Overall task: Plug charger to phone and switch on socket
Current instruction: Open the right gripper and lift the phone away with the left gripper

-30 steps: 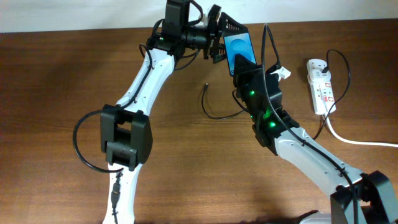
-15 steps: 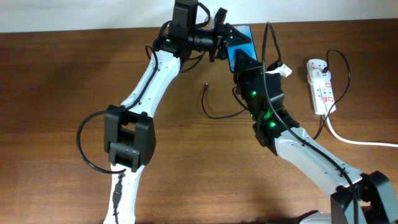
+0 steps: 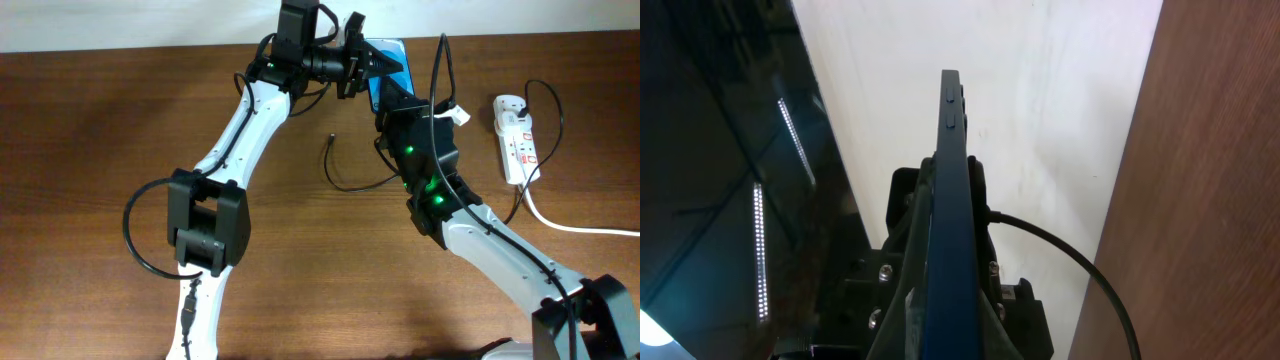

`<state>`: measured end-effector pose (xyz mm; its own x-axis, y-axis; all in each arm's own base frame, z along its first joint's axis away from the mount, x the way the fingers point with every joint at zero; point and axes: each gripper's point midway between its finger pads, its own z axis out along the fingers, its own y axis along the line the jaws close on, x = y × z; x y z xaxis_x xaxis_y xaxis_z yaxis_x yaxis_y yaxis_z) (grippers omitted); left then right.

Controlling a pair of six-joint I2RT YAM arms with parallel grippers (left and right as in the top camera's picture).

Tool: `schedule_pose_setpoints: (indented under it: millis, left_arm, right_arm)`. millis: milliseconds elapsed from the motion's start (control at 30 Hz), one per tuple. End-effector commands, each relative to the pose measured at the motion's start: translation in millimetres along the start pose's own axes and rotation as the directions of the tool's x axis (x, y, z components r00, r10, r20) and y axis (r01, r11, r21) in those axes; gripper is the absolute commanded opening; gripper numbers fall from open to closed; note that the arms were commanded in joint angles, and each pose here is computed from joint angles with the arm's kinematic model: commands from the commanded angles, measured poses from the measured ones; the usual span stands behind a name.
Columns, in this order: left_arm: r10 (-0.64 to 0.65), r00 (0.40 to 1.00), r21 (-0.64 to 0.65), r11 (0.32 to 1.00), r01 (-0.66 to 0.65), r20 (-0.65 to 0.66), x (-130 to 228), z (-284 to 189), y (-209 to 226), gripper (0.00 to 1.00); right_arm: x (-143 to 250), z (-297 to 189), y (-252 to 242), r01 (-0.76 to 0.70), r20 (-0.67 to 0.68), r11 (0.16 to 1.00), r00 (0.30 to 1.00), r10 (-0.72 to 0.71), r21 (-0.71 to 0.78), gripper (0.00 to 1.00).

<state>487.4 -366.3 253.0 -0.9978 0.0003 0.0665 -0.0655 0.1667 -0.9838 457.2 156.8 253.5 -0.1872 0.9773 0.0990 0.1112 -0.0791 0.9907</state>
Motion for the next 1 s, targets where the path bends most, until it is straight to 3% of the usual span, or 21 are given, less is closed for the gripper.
schedule_pose_setpoints:
  millis: [0,233,367,500,700,733,833,967]
  left_arm:
    - [0.018,0.996,-0.031,0.999,-0.016,0.091,-18.8,-1.1,8.1,0.00]
    - [0.019,0.995,-0.031,0.999,-0.016,0.093,-19.6,-2.3,8.2,0.00]
    - [0.023,0.995,-0.034,0.999,-0.019,0.101,-21.1,-2.6,8.6,0.00]
    - [0.026,0.993,-0.036,0.999,-0.021,0.116,-25.4,-7.4,9.6,0.00]
    - [0.050,0.986,-0.039,0.998,-0.044,0.161,-41.7,-31.8,12.7,0.00]
    - [0.076,0.981,-0.043,0.997,-0.070,0.180,-49.0,-44.4,14.2,0.00]
    - [0.142,0.970,-0.052,0.990,-0.134,0.200,-60.9,-76.5,19.1,0.00]
    - [0.180,0.964,-0.078,0.983,-0.168,0.194,-65.1,-118.0,37.4,0.00]
  right_arm:
    - [7.5,-0.2,-0.9,0.105,-0.022,0.994,0.994,-0.105,0.006,0.04]
    - [6.8,-0.1,-0.8,0.104,-0.020,0.995,0.994,-0.104,0.006,0.05]
    - [6.8,-0.1,-0.8,0.104,-0.020,0.995,0.994,-0.104,0.006,0.25]
    - [6.8,-0.1,-0.8,0.105,-0.020,0.994,0.994,-0.104,0.006,0.55]
    - [5.7,0.0,-1.2,0.116,-0.017,0.993,0.993,-0.116,0.007,0.87]
    - [4.5,0.1,-1.3,0.148,-0.014,0.989,0.989,-0.148,0.008,0.98]
    - [-1.6,0.6,-10.6,0.282,-0.013,0.958,0.959,-0.282,0.047,0.98]
    - [-8.3,-4.7,-50.5,0.377,-0.054,0.903,0.926,-0.375,0.205,0.98]
